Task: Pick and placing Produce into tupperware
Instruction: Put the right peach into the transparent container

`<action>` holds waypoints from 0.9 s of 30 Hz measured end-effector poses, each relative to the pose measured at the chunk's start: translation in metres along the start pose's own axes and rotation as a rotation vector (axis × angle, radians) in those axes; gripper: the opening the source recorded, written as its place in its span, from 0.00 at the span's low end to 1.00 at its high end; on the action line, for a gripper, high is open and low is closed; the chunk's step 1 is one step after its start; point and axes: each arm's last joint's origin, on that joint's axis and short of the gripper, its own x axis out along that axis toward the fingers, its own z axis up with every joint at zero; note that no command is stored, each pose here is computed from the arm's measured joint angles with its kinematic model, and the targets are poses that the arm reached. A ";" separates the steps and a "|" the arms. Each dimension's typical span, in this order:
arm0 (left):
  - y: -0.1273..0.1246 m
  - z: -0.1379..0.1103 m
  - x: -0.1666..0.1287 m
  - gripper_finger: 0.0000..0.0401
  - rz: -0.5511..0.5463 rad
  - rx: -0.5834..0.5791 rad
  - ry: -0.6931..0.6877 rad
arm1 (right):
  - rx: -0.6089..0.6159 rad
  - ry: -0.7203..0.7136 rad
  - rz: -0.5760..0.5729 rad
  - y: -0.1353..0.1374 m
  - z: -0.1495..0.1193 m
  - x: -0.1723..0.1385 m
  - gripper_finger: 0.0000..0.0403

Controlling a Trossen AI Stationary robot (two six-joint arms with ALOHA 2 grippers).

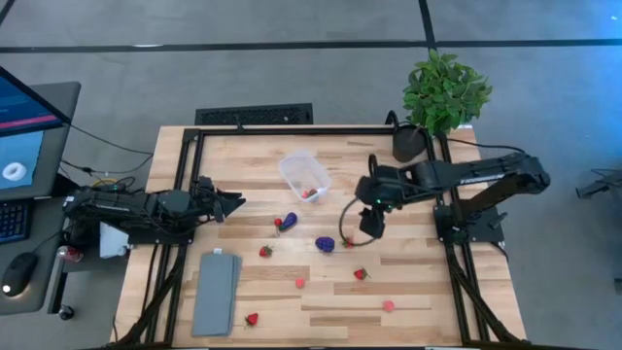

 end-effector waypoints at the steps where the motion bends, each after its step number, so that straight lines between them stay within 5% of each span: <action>1: 0.000 0.000 0.000 0.65 0.000 -0.005 0.000 | 0.002 0.009 0.003 0.002 -0.004 0.001 0.56; 15: 0.000 0.000 0.000 0.65 -0.012 0.043 0.015 | 0.056 0.114 0.089 0.058 -0.086 0.001 0.56; 27: 0.000 0.000 0.000 0.65 -0.009 0.153 0.011 | 0.208 -0.046 0.129 0.114 -0.147 -0.012 0.56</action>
